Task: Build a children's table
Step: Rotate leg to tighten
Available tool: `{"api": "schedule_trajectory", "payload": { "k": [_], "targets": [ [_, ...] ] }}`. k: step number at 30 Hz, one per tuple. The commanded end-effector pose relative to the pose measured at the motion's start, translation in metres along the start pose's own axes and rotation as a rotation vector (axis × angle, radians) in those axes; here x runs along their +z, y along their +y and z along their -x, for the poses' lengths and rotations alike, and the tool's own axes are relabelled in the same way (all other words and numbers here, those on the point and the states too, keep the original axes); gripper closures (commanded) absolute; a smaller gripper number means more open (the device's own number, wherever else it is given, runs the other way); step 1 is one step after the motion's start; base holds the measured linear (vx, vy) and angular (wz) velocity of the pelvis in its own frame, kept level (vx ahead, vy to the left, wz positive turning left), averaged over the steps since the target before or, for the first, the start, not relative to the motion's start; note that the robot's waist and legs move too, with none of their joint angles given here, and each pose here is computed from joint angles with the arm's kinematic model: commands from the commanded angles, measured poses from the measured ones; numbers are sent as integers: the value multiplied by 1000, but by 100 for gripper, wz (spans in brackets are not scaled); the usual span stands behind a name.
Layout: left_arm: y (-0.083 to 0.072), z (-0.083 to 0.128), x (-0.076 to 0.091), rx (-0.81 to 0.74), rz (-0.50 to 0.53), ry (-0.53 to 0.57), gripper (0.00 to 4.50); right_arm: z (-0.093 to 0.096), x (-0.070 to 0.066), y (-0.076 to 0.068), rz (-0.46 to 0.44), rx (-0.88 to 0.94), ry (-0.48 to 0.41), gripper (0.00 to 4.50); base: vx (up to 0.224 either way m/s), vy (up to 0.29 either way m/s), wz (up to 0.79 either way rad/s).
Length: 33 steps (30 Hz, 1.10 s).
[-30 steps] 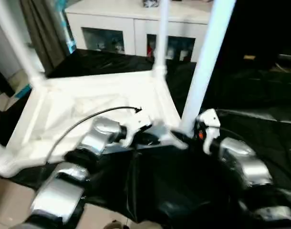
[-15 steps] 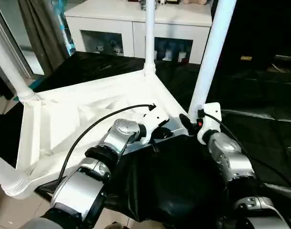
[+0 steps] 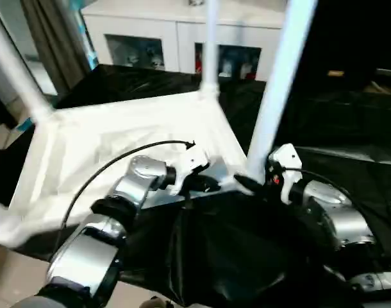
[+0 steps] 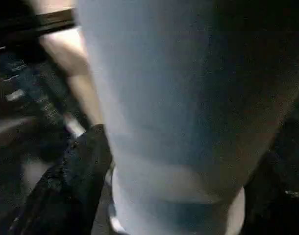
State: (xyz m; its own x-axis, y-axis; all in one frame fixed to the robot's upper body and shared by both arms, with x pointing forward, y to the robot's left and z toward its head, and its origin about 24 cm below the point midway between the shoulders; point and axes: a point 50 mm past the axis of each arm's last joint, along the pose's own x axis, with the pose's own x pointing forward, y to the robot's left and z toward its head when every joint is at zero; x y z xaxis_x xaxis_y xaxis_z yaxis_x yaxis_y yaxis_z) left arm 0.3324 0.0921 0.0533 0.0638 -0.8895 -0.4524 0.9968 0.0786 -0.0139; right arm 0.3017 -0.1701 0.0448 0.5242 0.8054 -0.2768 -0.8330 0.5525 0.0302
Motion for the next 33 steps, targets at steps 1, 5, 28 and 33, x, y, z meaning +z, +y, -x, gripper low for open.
{"api": "schedule_trajectory", "payload": {
  "k": [1,5,28,33],
  "targets": [
    [-6,-3,8,-102,-43,-18,450,-3,1,10,-12,106,-1,96,0,0,0],
    [-8,5,5,-133,-34,-16,450,3,1,13,-27,173,5,96,0,0,0],
    [20,-23,25,302,22,-27,450,-25,-29,-2,-239,-387,49,171,0,0,0],
    [22,-44,37,395,61,-41,450,-46,-29,-2,-297,-575,52,171,0,0,0]
  ]
}}
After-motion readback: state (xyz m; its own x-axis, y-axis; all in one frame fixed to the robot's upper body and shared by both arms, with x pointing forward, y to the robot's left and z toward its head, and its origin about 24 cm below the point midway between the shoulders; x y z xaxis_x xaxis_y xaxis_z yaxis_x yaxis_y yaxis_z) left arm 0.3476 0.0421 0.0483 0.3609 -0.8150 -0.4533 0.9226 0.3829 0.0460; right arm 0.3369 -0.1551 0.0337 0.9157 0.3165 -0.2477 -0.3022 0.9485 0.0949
